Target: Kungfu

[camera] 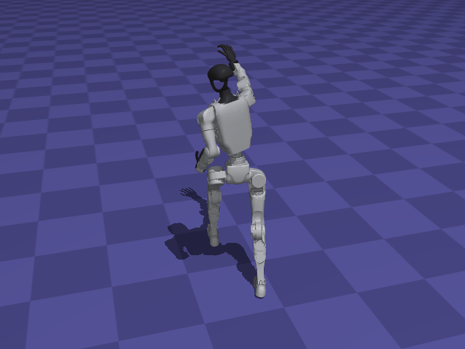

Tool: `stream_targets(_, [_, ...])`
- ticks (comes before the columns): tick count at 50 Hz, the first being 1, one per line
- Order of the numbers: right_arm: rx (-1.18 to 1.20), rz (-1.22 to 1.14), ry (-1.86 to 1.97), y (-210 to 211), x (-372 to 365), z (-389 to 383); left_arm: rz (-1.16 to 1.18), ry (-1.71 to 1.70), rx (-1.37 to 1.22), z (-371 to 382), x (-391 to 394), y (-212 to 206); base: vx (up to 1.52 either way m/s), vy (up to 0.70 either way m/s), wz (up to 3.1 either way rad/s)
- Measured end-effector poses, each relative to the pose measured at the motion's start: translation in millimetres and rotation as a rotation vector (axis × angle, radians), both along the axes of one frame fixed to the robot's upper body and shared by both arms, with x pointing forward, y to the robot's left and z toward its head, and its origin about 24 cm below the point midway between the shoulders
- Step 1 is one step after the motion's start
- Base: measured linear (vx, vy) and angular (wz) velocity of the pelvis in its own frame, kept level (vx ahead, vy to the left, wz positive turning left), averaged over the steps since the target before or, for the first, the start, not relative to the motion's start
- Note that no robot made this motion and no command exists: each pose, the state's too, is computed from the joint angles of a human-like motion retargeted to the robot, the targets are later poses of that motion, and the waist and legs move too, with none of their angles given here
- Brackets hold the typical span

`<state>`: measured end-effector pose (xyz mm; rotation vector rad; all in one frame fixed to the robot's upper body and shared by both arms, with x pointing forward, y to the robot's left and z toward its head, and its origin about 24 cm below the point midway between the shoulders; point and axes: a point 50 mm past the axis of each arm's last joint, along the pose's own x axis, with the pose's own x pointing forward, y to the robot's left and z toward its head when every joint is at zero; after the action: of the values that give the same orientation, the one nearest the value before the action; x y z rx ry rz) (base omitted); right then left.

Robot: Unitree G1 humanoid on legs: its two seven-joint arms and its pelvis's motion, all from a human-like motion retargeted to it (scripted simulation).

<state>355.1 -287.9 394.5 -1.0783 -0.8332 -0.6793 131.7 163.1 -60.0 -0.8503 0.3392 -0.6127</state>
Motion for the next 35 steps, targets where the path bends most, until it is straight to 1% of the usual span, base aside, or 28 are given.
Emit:
stream_targets(2, [0.001,0.008,-0.042,7,4,-10,0.014,0.01,0.033,-1,-1,5,-0.13,0.08,0.22])
stream_targets(5, [0.013,0.034,0.054,9,14,-28,0.024,0.011,0.096,1,4,16,-0.02,0.02,0.02])
stream_targets(9, [0.075,0.041,0.077,-2,13,-38,0.03,0.005,0.219,7,15,39,0.18,-0.07,-0.05])
stream_targets(12, [0.117,0.038,0.063,-11,11,-50,0.016,0.029,0.37,8,23,67,0.37,-0.04,0.11])
stream_targets(15, [0.152,0.065,0.069,-14,11,-65,-0.022,0.055,0.591,7,33,104,0.5,-0.15,-0.13])
stream_targets(18, [0.236,0.178,0.099,-8,16,-81,0.0,0.078,0.859,12,60,136,0.48,-0.27,-0.3])
stream_targets(20, [0.329,0.351,0.121,3,19,-85,0.084,0.048,1.003,19,90,142,0.64,-0.18,-0.14])
stream_targets(21, [0.373,0.496,0.127,15,21,-83,0.143,0.012,1.036,25,107,140,0.66,-0.02,0.12])
stream_targets(23, [0.438,0.813,0.12,43,22,-78,0.241,-0.088,1.05,44,142,130,0.68,0.16,0.5])
stream_targets(25, [0.464,1.09,0.099,77,19,-75,0.274,-0.206,1.03,68,178,108,0.71,0.19,0.88])
stream_targets(29, [0.363,1.5,0.046,149,-7,-68,0.231,-0.507,0.964,120,229,41,0.65,0.2,0.98])
stream_targets(32, [0.26,1.768,0.036,190,-36,-57,0.252,-0.828,0.788,182,250,-28,0.47,0.17,1.08])
stream_targets(35, [0.159,1.993,0.023,214,-64,-48,0.329,-1.13,0.527,253,246,-77,0.45,-0.11,0.79])
